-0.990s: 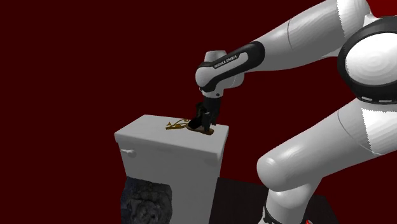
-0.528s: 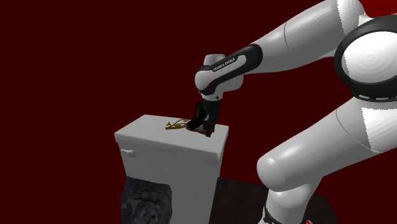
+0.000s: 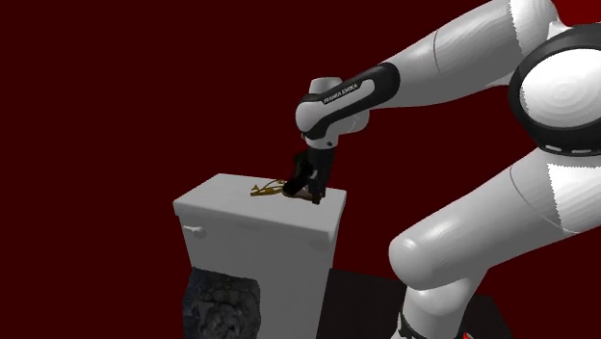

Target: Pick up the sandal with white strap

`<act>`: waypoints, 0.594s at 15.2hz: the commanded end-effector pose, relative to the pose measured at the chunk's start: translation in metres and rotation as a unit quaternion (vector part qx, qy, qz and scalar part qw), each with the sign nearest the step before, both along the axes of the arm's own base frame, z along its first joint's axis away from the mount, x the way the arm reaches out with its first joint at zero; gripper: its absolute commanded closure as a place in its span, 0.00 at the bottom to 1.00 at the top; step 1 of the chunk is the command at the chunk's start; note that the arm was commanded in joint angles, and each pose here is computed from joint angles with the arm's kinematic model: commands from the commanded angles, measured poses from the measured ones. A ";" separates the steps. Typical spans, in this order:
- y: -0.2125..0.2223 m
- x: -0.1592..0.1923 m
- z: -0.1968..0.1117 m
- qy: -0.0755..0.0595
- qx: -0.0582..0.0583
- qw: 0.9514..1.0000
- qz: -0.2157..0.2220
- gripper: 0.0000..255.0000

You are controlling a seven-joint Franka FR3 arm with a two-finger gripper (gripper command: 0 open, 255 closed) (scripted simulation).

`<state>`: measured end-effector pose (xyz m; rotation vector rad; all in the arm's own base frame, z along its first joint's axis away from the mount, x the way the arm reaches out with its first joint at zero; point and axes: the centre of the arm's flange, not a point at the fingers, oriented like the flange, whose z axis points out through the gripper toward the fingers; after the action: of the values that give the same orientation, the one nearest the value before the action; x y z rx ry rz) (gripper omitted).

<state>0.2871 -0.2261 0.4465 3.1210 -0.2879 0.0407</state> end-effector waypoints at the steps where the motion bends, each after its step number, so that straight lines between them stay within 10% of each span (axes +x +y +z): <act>1: 0.000 0.001 0.011 0.000 0.000 1.000 0.000 1.00; 9: 0.000 0.001 0.053 0.000 0.000 1.000 0.000 1.00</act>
<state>0.2877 -0.2250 0.4915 3.1267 -0.2868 0.0322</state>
